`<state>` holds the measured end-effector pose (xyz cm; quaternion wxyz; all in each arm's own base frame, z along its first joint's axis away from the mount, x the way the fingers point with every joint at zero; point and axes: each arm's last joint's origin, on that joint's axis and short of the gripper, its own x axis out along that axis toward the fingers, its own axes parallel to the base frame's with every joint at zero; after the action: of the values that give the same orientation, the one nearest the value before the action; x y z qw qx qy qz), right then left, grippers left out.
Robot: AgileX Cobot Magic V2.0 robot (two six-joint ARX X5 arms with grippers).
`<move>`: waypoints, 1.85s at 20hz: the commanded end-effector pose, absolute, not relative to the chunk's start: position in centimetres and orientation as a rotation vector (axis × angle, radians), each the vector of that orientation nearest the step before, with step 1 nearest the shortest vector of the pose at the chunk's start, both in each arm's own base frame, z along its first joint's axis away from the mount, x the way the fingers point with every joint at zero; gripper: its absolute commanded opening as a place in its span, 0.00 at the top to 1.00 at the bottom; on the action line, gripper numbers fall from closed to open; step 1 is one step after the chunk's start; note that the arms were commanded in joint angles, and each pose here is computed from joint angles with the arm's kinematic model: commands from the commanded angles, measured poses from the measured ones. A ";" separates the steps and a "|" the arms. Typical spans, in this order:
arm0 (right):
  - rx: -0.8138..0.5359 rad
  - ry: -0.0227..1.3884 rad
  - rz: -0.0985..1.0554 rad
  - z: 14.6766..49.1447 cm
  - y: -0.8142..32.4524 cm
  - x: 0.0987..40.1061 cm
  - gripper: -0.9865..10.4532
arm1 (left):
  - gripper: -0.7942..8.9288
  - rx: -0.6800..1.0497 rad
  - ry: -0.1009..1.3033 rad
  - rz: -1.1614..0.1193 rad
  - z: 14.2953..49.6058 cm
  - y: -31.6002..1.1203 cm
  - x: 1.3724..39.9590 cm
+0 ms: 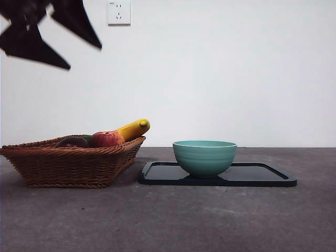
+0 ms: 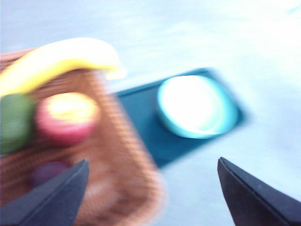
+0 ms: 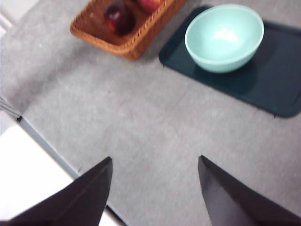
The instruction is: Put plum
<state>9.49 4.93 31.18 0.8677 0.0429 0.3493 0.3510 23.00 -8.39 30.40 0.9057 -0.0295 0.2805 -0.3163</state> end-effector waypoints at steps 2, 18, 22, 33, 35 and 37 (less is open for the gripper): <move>0.081 0.706 0.747 31.5 5.0 9.6 0.66 | 0.47 -0.081 0.552 -0.720 32.3 -8.2 20.5; 0.100 0.715 0.728 31.5 5.0 9.7 0.66 | 0.47 -0.119 0.636 -0.988 33.6 -7.0 14.5; 0.102 0.717 0.727 31.5 5.0 9.7 0.66 | 0.47 -0.117 0.640 -0.988 33.5 -7.0 14.4; 0.283 0.712 0.605 32.0 5.7 12.0 0.66 | 0.47 -0.118 0.639 -0.988 33.5 -7.0 14.5; 0.272 0.729 0.543 32.2 6.3 13.8 0.65 | 0.47 -0.117 0.639 -0.988 33.5 -7.0 14.5; 0.259 0.747 0.509 32.5 6.9 16.2 0.65 | 0.47 -0.117 0.639 -0.988 33.6 -7.0 14.5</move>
<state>15.95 6.76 31.98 0.8888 0.1196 0.3683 0.2451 14.38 -6.88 33.11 0.8296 -0.0616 0.3119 -0.4591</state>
